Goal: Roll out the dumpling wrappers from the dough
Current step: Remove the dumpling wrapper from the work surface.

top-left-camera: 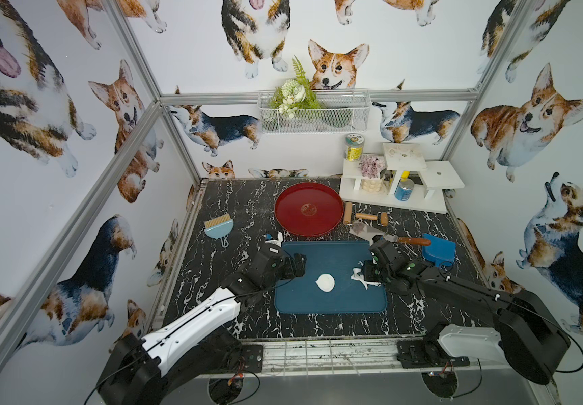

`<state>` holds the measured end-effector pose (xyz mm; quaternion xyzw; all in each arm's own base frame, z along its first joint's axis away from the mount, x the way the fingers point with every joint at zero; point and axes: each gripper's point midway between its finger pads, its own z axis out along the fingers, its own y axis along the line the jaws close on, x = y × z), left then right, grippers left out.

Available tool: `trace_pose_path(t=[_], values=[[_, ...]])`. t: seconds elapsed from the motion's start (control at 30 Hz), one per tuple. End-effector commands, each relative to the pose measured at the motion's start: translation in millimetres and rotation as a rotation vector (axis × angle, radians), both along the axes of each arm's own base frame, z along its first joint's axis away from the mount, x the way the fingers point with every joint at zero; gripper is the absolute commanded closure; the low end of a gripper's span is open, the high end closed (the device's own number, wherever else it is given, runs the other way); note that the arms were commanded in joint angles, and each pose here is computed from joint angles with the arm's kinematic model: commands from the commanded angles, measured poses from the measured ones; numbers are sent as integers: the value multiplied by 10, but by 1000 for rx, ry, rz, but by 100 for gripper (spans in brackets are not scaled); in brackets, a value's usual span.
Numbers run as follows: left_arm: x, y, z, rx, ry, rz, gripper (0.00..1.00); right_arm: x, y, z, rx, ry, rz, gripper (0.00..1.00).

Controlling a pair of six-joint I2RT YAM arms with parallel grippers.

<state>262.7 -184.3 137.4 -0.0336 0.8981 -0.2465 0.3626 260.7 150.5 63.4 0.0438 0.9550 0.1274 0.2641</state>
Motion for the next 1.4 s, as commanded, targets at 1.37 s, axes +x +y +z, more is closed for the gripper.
trace_pose_path(t=[1.37], values=[[71, -493, 17, -30, 21, -186, 0, 107, 340, 950, 473, -113, 118, 44]])
